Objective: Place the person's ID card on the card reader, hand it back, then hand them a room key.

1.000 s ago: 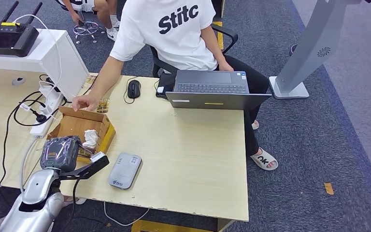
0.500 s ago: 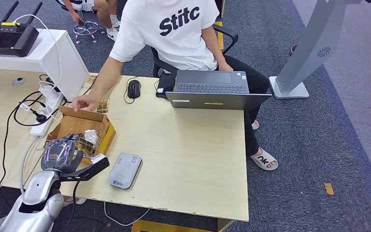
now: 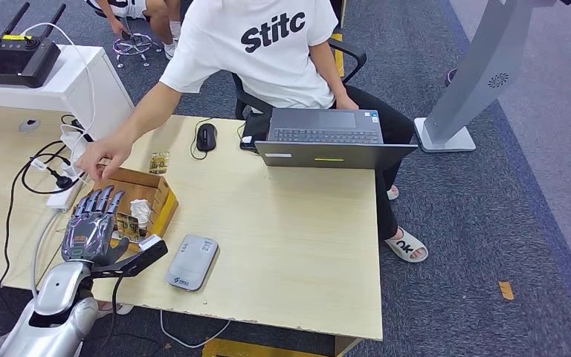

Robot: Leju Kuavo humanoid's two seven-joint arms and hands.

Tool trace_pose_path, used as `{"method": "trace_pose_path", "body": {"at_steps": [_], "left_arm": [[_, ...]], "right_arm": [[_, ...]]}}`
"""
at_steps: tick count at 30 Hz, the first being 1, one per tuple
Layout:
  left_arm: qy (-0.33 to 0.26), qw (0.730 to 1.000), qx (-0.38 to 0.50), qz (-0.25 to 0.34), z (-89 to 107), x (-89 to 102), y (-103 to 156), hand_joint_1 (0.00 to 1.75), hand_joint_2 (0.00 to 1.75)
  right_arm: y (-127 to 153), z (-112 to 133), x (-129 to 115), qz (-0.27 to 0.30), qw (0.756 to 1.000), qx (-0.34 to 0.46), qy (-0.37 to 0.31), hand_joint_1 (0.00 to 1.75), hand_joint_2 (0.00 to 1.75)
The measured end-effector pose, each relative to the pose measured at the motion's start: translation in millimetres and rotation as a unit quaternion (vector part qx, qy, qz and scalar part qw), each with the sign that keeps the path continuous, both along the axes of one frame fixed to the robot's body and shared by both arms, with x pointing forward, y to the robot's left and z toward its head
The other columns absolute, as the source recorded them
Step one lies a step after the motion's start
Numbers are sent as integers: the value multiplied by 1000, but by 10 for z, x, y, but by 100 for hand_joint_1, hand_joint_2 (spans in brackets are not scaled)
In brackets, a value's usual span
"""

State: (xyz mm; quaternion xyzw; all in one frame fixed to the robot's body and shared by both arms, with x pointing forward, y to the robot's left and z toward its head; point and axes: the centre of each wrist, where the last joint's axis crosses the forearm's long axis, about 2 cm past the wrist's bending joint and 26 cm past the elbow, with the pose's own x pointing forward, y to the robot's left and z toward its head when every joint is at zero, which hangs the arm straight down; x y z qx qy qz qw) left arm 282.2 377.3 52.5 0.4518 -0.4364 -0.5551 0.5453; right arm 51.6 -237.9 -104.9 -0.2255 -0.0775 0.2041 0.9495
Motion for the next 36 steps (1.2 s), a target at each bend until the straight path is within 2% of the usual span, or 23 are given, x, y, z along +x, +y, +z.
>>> {"method": "trace_pose_path", "body": {"at_steps": [7,8,13,16,17,18,36], "left_arm": [[4,1000,-1,3,-1,0,-1,0,175],[4,1000,-2,3,-1,1,-1,5,175],[10,1000,-6,3,-10,-8,-1,66,175],[13,1000,-8,2,-20,-20,0,148,175],[14,1000,-8,2,-21,-22,0,164,175],[15,1000,-9,2,-24,-26,1,169,175],[25,1000,-10,3,-61,-72,5,175,175]], "right_arm": [[0,0,0,0,1000,0,-1,0,175],[0,0,0,0,1000,0,-1,0,175],[0,0,0,-1,1000,1,-1,0,175],[0,0,1,-1,1000,1,-1,0,175],[0,0,2,-1,1000,1,-2,0,175],[0,1,4,-1,1000,1,-2,0,175],[0,2,12,-1,1000,1,-4,0,175]]}}
